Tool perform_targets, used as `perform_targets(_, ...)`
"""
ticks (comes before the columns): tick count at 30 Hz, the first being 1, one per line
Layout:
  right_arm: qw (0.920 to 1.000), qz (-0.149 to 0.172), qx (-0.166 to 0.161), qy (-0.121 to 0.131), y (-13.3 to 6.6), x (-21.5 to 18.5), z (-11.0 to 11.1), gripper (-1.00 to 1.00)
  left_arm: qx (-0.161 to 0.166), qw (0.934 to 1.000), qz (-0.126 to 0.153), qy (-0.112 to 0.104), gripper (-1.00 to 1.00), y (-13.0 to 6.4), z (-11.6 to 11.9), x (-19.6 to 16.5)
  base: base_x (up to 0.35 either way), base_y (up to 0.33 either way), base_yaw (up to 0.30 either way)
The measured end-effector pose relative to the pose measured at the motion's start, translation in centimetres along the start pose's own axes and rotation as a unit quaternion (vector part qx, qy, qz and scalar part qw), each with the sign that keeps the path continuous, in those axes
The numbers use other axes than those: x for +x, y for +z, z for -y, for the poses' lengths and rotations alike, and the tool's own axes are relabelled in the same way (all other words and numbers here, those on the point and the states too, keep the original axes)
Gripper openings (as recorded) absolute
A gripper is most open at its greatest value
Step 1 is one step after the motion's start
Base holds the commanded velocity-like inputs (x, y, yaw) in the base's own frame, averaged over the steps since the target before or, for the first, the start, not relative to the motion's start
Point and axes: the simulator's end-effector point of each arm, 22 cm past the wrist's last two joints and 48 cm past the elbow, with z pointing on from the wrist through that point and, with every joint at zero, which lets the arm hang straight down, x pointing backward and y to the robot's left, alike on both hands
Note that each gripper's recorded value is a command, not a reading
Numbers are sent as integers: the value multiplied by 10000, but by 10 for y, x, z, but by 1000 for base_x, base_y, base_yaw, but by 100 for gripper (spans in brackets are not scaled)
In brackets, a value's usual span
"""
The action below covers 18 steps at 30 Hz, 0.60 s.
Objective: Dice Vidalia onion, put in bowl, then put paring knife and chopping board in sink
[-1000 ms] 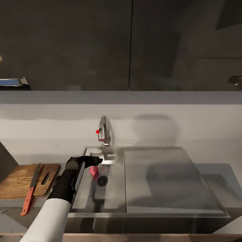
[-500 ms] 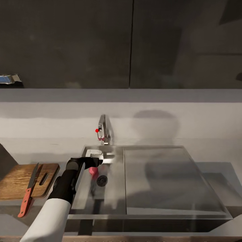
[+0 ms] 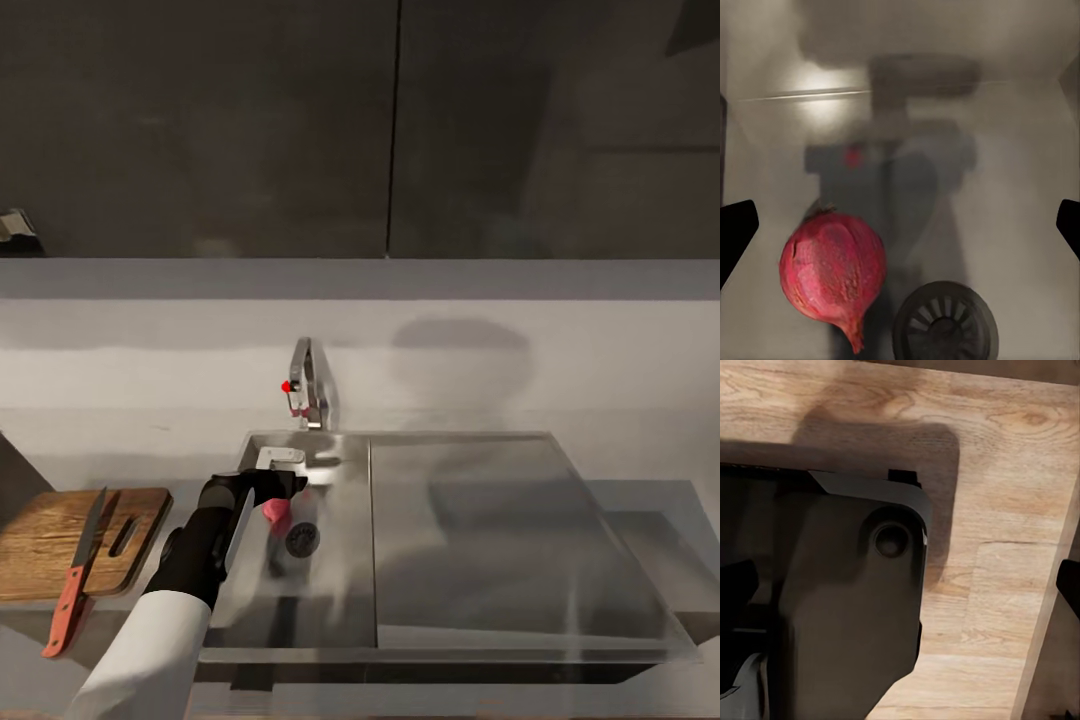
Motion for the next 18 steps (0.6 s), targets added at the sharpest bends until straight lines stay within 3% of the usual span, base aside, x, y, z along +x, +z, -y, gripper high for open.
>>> perform_targets(18,9999,-146,-14,-3,3,12,-1,100,-65,9999,-152,-29,100,11,-11,16,4,0,0)
